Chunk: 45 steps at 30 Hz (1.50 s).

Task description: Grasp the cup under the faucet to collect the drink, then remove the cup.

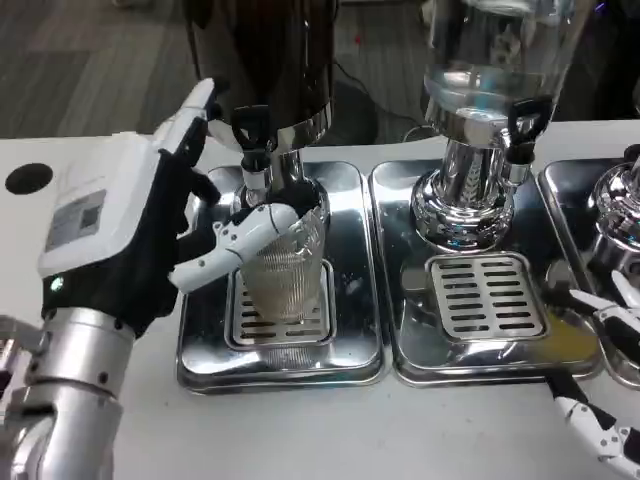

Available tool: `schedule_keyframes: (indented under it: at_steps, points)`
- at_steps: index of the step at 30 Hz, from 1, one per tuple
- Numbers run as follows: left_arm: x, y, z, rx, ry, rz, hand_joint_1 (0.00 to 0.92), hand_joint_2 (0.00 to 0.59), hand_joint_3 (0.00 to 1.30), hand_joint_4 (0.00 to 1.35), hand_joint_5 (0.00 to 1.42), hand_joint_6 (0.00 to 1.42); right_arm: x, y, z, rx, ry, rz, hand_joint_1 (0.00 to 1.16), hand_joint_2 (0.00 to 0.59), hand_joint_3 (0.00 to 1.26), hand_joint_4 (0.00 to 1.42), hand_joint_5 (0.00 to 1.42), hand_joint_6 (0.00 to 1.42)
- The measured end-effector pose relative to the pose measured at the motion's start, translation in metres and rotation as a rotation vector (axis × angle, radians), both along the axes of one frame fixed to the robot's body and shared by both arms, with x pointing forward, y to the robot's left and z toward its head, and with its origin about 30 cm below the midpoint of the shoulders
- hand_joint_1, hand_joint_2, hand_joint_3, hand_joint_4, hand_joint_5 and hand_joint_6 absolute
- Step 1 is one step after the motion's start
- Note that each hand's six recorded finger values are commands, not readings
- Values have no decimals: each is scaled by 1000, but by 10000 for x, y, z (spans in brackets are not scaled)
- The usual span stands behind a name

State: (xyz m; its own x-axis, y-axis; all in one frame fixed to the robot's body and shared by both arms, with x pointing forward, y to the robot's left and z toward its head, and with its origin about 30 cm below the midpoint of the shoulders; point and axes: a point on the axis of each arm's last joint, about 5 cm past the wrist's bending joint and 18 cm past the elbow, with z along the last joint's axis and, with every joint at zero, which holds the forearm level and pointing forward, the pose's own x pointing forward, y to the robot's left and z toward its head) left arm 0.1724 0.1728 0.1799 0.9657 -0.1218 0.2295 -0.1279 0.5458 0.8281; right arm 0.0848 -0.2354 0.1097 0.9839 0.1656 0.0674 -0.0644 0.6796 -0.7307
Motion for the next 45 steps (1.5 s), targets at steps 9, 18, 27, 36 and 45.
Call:
schedule_keyframes:
  at_steps: [9, 18, 27, 36, 45]
  points:
    - [34, -83, 25, -20, 18, -46, 21, 81, 167, 81, 693, 958, -23, -38, 23, -17, -14, -2, 608, 391, 231, 0, 0, 0]
    - [16, -89, 44, -25, 26, -42, 21, 81, 264, 185, 757, 988, -48, -32, 21, -13, -19, 10, 606, 390, 223, 0, 0, 0]
    - [-31, -88, 40, -27, 41, -44, 21, 81, 272, 211, 764, 992, -66, -29, 16, -7, -17, 10, 605, 390, 221, 0, 0, 0]
    - [-46, -85, 32, -28, 49, -46, 6, 73, 273, 212, 765, 995, -78, -28, 13, -4, -14, 10, 605, 390, 213, 0, 0, 0]
    - [-61, -83, 25, -25, 53, -52, 3, 72, 273, 212, 765, 980, -78, -23, 17, -3, -18, 12, 605, 390, 213, 0, 0, 0]
